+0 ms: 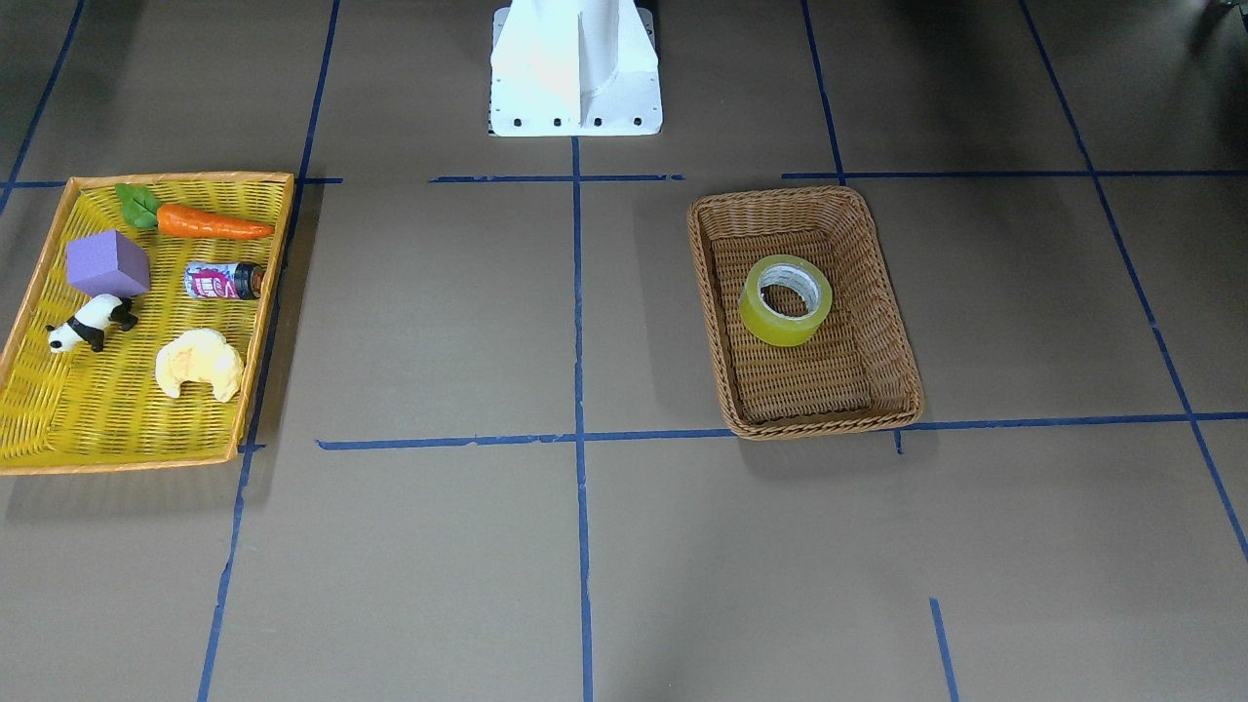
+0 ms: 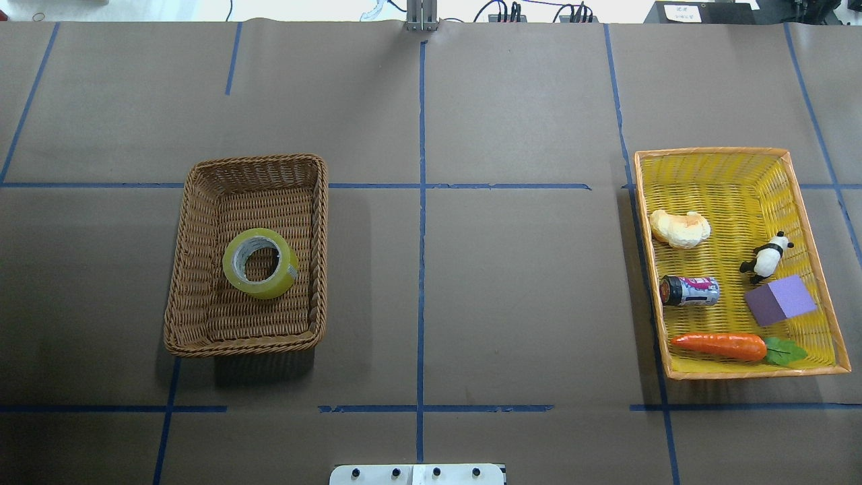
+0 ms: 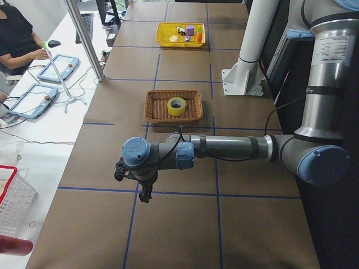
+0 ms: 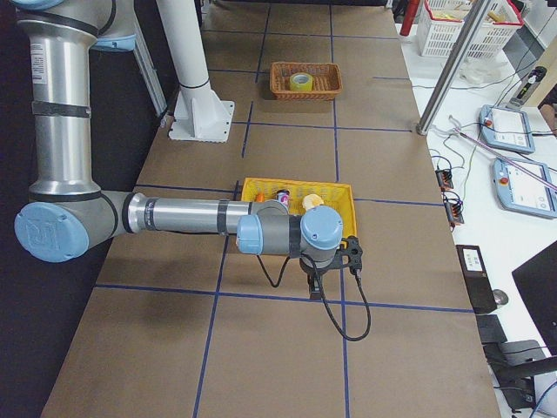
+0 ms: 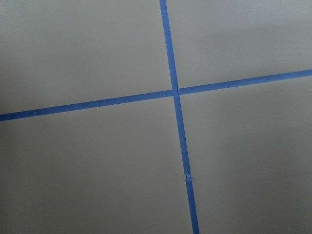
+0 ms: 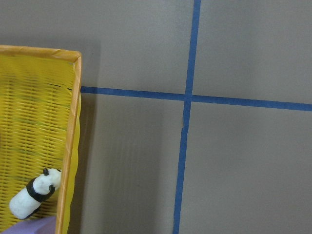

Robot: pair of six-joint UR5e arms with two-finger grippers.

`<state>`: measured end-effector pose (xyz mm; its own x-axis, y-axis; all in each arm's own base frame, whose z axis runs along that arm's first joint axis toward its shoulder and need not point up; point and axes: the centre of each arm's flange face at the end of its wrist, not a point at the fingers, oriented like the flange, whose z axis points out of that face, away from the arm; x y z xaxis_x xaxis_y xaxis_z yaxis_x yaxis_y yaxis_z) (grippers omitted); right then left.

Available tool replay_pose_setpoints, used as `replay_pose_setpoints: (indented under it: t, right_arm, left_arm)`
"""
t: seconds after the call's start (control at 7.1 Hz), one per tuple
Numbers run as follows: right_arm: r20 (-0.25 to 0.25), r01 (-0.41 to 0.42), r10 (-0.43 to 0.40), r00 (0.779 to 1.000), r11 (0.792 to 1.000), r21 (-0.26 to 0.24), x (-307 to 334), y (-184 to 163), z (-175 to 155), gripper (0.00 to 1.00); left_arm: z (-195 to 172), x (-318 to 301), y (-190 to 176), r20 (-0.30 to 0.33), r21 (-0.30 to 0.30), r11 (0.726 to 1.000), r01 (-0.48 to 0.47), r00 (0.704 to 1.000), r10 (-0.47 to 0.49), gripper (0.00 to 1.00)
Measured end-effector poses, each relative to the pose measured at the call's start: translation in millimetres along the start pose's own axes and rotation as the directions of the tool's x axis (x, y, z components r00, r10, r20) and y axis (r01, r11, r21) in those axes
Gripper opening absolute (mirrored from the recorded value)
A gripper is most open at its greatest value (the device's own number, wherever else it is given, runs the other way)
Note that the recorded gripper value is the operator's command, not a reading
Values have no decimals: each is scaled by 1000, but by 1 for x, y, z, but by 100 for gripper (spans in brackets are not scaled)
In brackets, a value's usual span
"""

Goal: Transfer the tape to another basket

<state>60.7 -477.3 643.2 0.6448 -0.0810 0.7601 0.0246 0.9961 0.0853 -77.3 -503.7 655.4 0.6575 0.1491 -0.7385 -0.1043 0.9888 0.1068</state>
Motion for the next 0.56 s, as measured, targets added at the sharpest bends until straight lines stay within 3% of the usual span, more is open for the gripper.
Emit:
replay_pose_setpoints:
  t: [0.56]
  right_arm:
    - [0,-4,4,1000,1000,-3,2,1,2,100]
  left_arm:
    - [2,-2,1,-1,-4,1000,6,1000,-6,100]
